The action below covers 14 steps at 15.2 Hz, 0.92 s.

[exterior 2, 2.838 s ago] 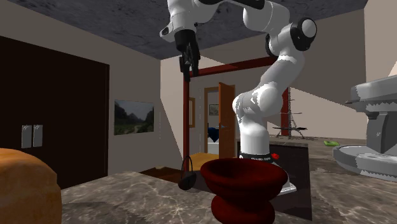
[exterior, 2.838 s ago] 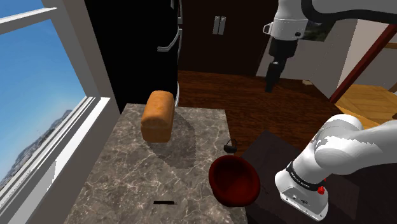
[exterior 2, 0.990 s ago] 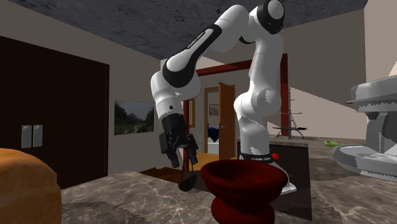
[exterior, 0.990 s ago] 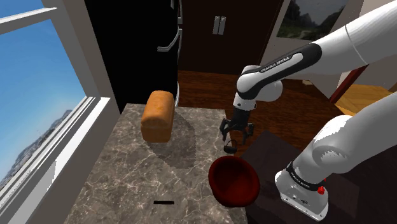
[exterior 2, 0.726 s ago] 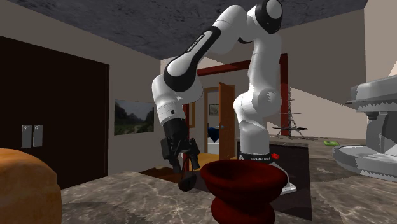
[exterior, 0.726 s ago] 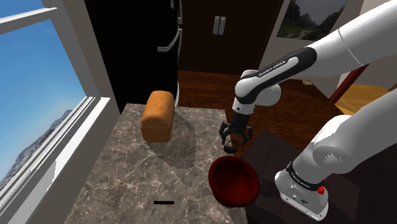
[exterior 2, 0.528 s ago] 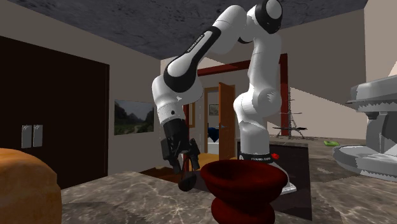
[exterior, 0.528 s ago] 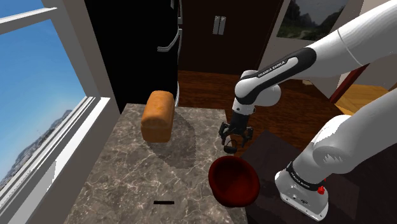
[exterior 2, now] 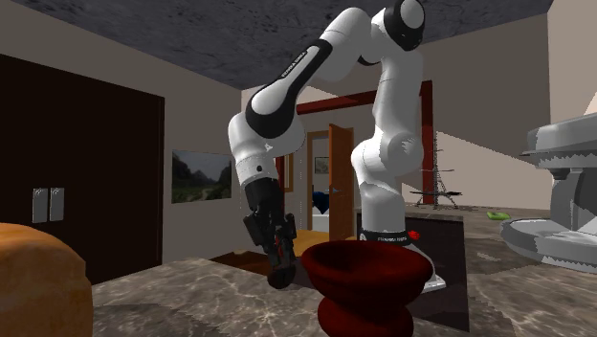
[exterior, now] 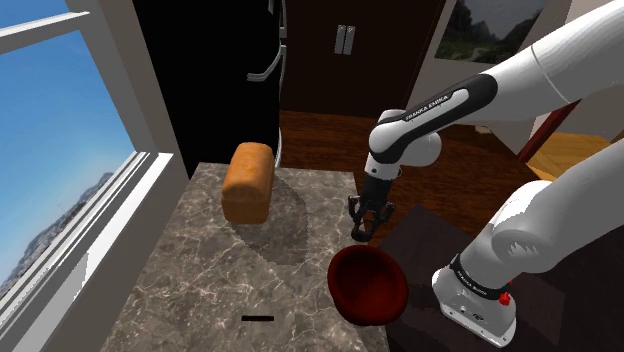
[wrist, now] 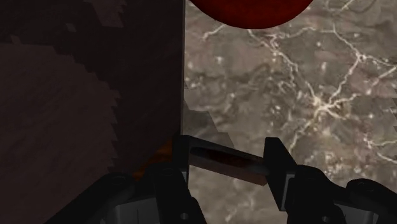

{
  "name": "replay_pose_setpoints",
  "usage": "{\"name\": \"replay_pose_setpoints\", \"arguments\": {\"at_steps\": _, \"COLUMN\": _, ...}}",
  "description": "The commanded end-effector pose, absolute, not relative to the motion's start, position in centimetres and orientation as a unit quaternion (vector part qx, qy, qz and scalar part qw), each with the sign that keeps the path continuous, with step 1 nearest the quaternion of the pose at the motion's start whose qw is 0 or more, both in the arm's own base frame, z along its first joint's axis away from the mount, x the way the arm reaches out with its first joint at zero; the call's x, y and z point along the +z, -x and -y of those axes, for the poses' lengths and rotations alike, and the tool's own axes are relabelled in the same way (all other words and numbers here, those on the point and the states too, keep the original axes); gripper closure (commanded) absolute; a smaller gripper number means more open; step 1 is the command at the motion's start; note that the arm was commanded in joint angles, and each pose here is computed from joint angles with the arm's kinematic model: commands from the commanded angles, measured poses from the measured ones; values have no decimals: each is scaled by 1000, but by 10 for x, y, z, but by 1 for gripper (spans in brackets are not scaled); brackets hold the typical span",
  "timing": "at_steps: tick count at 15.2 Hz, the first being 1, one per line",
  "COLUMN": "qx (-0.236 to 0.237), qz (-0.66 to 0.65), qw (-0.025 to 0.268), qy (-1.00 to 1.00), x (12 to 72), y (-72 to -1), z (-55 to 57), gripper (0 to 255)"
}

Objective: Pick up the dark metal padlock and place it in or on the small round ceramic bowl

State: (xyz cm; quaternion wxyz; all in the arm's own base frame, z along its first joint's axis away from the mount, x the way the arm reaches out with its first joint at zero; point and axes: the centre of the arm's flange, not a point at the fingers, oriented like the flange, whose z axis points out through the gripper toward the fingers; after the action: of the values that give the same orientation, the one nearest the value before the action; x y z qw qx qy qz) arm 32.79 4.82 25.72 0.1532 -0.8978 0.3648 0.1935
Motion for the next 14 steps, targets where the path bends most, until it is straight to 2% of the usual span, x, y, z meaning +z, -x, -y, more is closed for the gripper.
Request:
{"name": "replay_pose_setpoints", "arguments": {"at_steps": 1, "qx": 195, "qz": -365, "qw": 152, "qy": 897, "x": 256, "y": -327, "z": -48, "gripper": 255}}
{"name": "replay_pose_setpoints", "arguments": {"at_steps": 5, "qx": 195, "qz": -365, "qw": 152, "qy": 897, "x": 255, "y": -326, "z": -48, "gripper": 255}}
{"name": "replay_pose_setpoints", "arguments": {"at_steps": 14, "qx": 195, "qz": -365, "qw": 152, "qy": 897, "x": 303, "y": -326, "z": -48, "gripper": 255}}
